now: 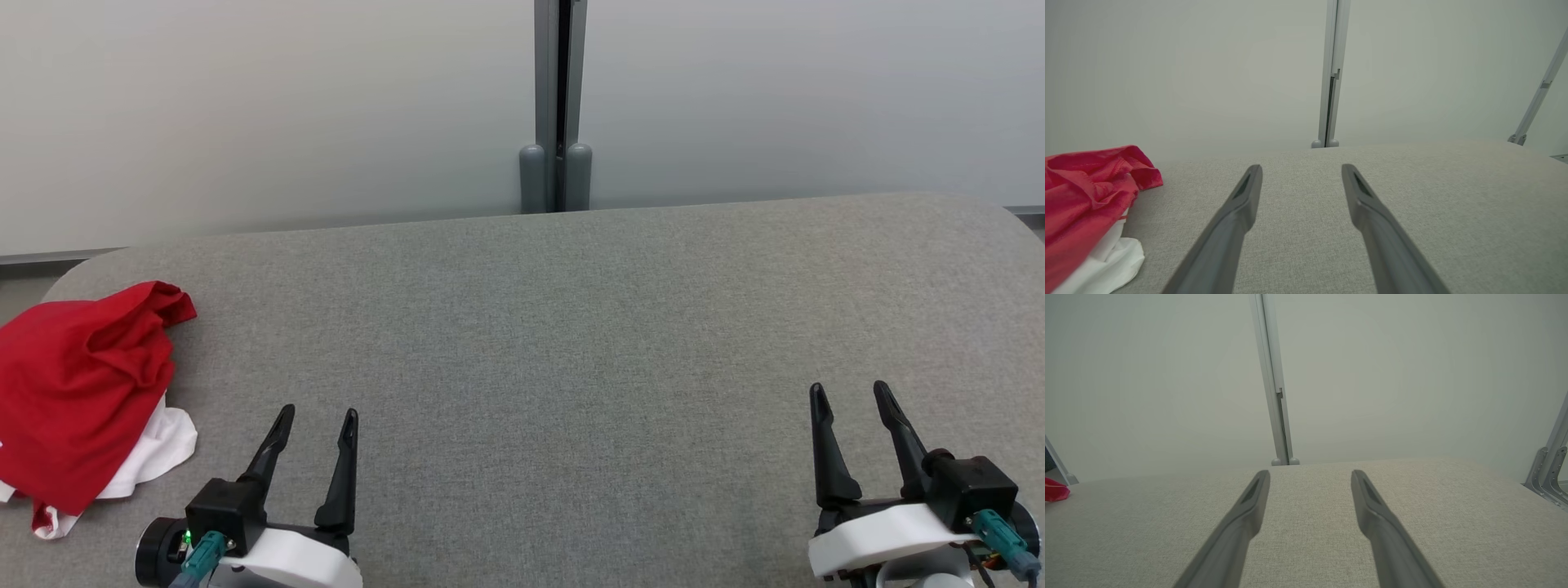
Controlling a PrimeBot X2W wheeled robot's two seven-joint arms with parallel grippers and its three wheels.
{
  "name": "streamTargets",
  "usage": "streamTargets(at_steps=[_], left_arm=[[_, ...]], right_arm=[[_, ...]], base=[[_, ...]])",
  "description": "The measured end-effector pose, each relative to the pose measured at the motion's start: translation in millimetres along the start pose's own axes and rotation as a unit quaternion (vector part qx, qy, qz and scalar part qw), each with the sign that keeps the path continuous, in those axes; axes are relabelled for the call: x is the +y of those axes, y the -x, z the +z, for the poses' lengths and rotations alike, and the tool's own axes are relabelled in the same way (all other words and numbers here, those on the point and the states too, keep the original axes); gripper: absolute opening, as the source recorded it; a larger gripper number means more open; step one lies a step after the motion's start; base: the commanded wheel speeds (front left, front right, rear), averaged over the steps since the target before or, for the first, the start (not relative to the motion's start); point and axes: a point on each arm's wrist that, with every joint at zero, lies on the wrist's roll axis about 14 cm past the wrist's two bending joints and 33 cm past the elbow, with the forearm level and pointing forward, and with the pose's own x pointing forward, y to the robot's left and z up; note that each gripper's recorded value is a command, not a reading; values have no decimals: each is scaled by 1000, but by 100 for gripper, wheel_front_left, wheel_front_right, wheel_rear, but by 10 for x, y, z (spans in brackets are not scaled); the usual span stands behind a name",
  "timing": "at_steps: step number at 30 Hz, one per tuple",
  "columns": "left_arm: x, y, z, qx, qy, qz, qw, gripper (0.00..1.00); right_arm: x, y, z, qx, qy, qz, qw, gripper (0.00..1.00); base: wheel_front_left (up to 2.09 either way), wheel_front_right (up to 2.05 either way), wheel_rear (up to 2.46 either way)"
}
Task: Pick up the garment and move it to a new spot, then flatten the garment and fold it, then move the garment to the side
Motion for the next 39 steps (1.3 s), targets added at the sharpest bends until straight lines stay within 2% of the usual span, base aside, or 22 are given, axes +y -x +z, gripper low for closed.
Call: streamTargets(at_steps=[13,17,26,39], left_arm=[[63,42,-16,2,3,11,1000,100],[151,95,2,0,2,26,1000,100],[550,343,84,-13,2,93,996,100],[1105,896,179,-30,-2,195,980,100]], right_arm=[[15,-26,-29,4,1,2,1000,100],[121,-75,-59,9,4,19,1000,100],[639,-236,-99,13,0,95,995,100],[1440,-341,-156,22,-8,207,978,100]], base=[[0,0,0],[0,0,0],[0,0,0],[0,0,0]])
